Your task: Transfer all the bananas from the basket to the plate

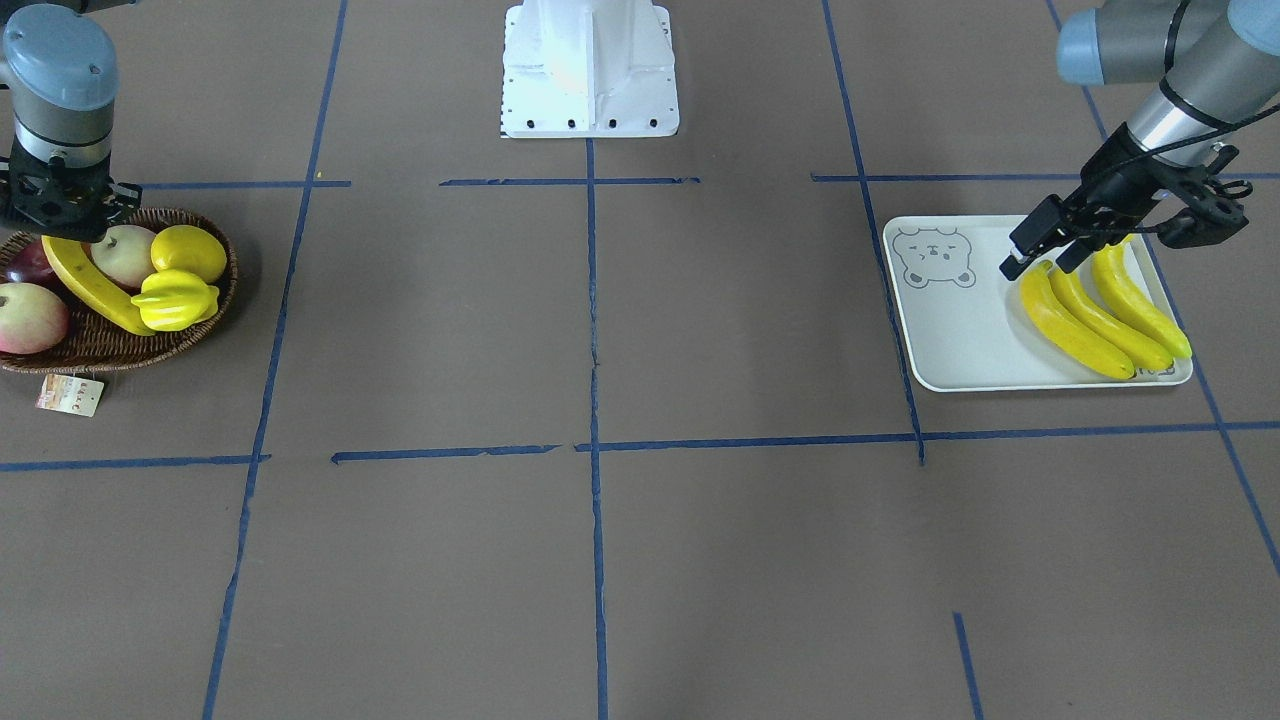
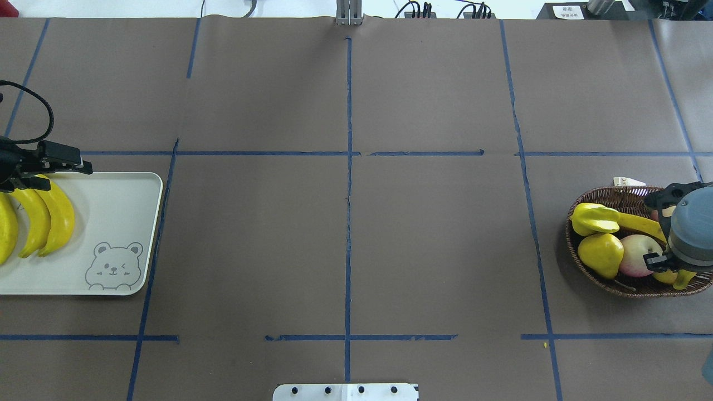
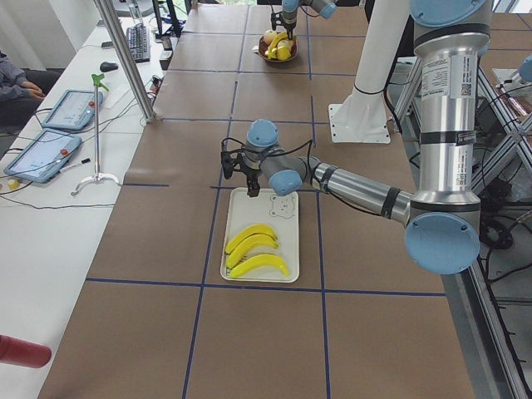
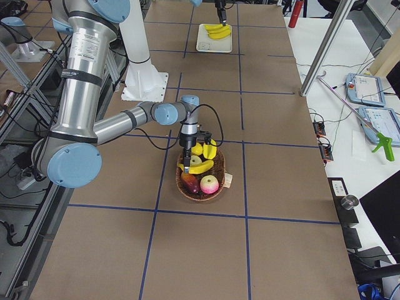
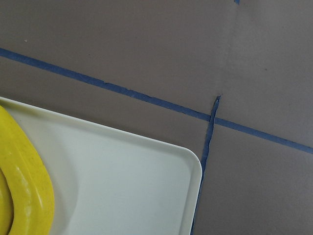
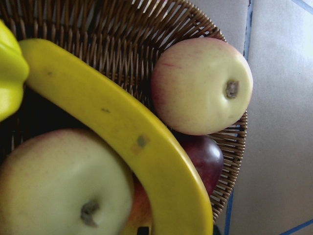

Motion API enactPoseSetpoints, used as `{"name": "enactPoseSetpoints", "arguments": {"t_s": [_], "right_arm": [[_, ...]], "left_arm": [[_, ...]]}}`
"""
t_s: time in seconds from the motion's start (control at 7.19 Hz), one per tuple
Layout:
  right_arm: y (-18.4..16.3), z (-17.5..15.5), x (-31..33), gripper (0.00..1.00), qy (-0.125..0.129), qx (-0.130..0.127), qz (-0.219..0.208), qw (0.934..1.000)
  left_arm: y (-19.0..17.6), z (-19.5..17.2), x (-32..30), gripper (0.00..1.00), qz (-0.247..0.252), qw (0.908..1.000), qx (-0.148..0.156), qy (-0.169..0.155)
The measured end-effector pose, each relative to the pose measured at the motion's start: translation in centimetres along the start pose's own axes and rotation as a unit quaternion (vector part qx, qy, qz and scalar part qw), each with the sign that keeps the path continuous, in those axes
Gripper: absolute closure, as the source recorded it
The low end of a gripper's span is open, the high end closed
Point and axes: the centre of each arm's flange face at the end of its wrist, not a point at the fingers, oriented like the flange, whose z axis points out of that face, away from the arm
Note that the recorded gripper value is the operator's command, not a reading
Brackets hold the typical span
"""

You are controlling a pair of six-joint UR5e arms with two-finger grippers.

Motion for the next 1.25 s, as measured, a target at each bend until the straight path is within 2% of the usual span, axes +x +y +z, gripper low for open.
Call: {"name": "enactPoseSetpoints", "arguments": {"t_s": [0.28, 0.56, 0.83, 1.11, 1.25], "right_arm": [[-1.0, -1.0, 1.8, 1.00, 0.006, 0.006, 0.025, 0.9997], [-2.9, -5.0, 2.0, 1.00, 0.010, 0.013, 0.048, 0.9987], [-5.4, -10.0, 0.3, 1.00, 0.029, 0.019, 0.058, 0.9977], [-6.4, -13.4, -1.1, 1.00, 0.013, 0.034, 0.055, 0.9979], [-7.0, -15.2, -2.2, 1.00, -0.009, 0.040, 0.048, 0.9980]], "left_arm": [[0.1, 0.1, 0.0, 0.00, 0.001, 1.0000, 0.000, 0.000], [0.2, 0.2, 0.1, 0.00, 0.001, 1.0000, -0.001, 0.000], [0.2, 0.3, 0.1, 0.00, 0.001, 1.0000, -0.002, -0.001], [0.2, 0.4, 0.1, 0.00, 0.001, 1.0000, -0.003, -0.001], [0.2, 0.4, 0.1, 0.00, 0.001, 1.0000, -0.003, -0.001]]}}
